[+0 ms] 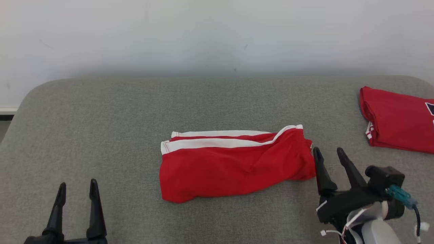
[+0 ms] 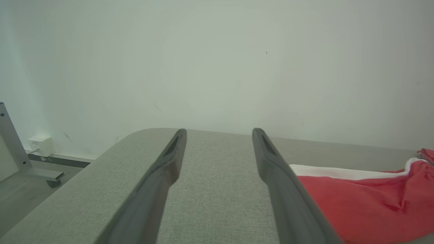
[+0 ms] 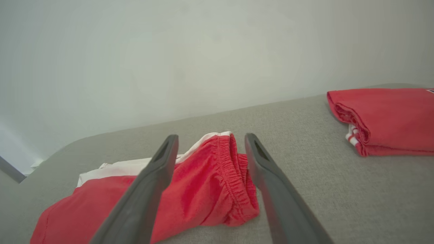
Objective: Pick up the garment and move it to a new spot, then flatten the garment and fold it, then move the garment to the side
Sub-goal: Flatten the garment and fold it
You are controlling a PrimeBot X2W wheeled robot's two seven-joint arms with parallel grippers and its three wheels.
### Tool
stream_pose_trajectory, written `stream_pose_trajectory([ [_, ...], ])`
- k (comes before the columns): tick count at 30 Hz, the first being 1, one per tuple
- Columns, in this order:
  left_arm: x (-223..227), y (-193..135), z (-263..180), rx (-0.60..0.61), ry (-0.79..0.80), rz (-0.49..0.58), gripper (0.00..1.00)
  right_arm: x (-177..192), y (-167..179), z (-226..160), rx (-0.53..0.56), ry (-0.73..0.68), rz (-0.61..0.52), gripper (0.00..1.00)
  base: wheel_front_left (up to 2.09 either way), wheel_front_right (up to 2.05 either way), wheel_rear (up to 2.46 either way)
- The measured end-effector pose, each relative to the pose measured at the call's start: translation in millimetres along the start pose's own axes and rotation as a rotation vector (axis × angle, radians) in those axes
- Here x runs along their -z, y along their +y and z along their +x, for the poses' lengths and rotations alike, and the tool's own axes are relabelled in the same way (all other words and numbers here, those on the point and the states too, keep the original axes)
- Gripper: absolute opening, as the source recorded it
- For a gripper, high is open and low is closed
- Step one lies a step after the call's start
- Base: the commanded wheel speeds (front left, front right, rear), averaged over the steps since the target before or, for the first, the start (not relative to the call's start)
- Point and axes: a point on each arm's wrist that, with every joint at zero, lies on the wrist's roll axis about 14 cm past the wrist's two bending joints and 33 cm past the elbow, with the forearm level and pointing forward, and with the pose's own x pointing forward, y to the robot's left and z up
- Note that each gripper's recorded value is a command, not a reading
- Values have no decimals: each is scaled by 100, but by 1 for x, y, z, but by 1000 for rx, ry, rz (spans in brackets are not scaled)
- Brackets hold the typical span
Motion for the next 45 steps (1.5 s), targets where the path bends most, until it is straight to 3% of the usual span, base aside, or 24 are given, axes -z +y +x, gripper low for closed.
stream_pose_trajectory([
  [11, 6, 4, 3, -23, 11, -9, 100, 39, -17, 52, 17, 218, -115, 100, 0, 0, 0],
  [20, 17, 17, 8, -57, 40, 8, 100, 88, -33, 68, 61, 373, -106, 100, 0, 0, 0],
  [32, 23, 22, 4, -72, 64, 12, 100, 119, -39, 65, 108, 466, -52, 100, 0, 0, 0],
  [33, 23, 23, 3, -73, 64, 12, 100, 119, -37, 67, 108, 460, -40, 83, 0, 0, 0],
  [34, 23, 23, 4, -72, 64, 12, 100, 118, -35, 69, 106, 453, -30, 8, 0, 0, 0],
  [35, 23, 23, 4, -72, 64, 13, 100, 118, -32, 69, 101, 454, -29, 0, 0, 0, 0],
  [40, 23, 22, 2, -70, 64, 12, 100, 113, -33, 68, 99, 449, -41, 0, 0, 0, 0],
  [45, 23, 17, -4, -56, 68, 2, 100, 89, -62, 61, 138, 407, -98, 0, 0, 0, 0],
])
